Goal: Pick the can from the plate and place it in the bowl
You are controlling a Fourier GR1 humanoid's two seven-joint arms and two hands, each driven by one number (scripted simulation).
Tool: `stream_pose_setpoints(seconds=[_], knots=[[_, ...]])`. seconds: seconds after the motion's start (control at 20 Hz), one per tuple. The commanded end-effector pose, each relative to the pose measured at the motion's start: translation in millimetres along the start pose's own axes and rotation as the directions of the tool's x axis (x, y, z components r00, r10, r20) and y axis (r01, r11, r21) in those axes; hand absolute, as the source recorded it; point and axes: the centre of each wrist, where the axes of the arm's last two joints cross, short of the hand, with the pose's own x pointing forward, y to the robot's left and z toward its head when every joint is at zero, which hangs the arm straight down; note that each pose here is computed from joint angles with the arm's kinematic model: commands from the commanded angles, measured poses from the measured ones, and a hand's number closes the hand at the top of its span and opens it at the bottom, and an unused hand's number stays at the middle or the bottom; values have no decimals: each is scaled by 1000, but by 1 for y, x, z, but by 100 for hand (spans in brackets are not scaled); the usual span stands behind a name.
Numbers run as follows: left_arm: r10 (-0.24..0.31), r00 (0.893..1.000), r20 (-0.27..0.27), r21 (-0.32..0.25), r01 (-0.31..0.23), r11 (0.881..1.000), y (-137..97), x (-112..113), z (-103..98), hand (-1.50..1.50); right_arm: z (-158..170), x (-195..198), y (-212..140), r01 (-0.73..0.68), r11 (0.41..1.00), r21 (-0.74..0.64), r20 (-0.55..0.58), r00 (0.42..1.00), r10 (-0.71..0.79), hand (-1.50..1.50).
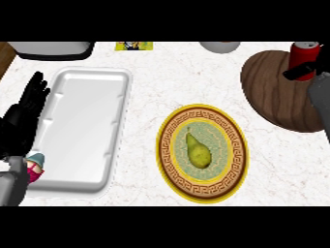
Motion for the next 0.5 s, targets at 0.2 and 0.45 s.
stream_pose_setpoints(seconds=[0.2,0.45], knots=[[9,1000,11,-9,-9,1000,-12,-12,8,0,-23,-46,-1,72,979,191,-28,997,-68,-150],[0,1000,2,21,0,1000,4,-2,6,0,-25,-67,-5,394,915,85,-4,919,-395,-150]])
